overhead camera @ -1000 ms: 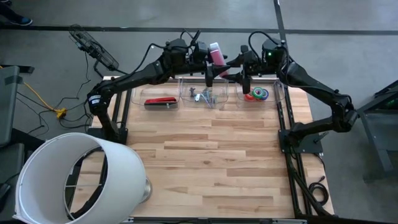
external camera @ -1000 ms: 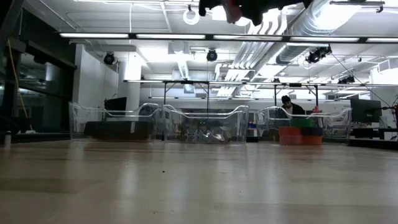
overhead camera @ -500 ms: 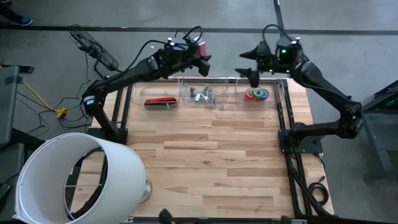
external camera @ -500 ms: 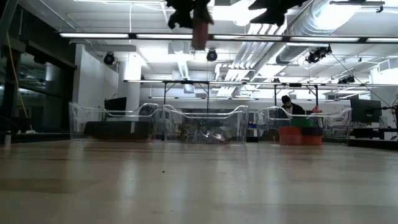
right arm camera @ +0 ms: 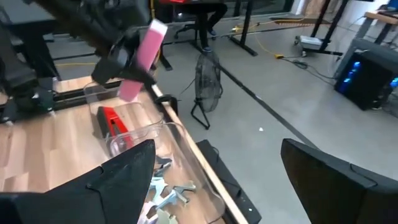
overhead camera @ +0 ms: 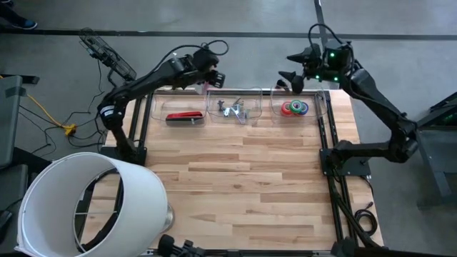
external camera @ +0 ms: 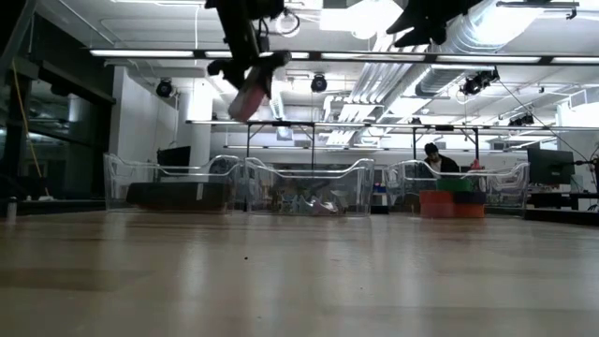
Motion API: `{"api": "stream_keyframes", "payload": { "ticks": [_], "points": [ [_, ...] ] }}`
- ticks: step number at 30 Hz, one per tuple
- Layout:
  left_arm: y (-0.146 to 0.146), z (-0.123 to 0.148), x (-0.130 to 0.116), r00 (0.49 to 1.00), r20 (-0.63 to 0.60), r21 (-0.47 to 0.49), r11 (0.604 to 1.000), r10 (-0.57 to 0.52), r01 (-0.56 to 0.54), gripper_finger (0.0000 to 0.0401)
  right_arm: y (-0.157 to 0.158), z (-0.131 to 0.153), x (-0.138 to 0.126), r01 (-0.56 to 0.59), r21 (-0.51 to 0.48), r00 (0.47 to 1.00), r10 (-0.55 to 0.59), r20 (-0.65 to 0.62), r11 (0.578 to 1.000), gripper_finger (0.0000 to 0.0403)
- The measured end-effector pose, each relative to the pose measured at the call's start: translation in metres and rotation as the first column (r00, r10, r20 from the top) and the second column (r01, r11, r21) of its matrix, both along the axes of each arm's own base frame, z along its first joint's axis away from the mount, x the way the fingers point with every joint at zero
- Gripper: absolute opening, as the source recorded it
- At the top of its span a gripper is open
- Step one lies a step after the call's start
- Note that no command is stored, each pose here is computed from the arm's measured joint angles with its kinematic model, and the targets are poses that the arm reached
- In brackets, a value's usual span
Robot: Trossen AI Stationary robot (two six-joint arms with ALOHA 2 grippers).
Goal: Pick and place Stapler, Stapler remover, tape
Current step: Put the pink stapler into the left transparent bin
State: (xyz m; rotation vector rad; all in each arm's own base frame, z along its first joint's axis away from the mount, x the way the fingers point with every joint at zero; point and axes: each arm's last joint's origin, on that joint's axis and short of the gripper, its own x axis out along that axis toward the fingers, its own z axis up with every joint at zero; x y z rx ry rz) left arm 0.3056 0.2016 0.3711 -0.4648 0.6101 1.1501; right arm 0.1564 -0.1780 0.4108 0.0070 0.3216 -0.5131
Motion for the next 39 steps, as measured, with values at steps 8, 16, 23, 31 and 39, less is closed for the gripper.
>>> {"api": "stream_keyframes", "payload": {
  "ticks": [8,16,23,31,39],
  "points": [
    [0.008,-0.037,0.000,0.974,-0.224,-0.114,0.991,0.041,-0.068,0.0221,-0.003,-0.002,-0.005,0.017,0.004,1.000,-0.017,-0.024,1.000,0.0339],
    [0.016,-0.077,0.003,0.885,-0.464,-0.223,0.971,-0.026,-0.088,0.0221,-0.002,-0.004,-0.006,0.011,0.010,0.999,-0.011,-0.049,1.000,0.0339],
    [0.020,-0.098,0.008,0.760,-0.605,-0.307,0.950,-0.236,0.050,0.0221,-0.002,-0.006,-0.006,0.006,0.015,0.998,-0.005,-0.069,1.000,0.0339],
    [0.025,-0.113,-0.006,0.640,-0.663,-0.431,0.897,-0.389,0.099,0.0221,-0.001,-0.009,-0.007,0.006,0.039,0.996,-0.003,-0.087,0.999,0.0339],
    [0.025,-0.133,-0.016,0.462,-0.667,-0.563,0.801,-0.585,0.203,0.0221,-0.001,-0.009,-0.007,0.006,0.040,0.996,-0.002,-0.088,0.999,0.0339]
  ]
}}
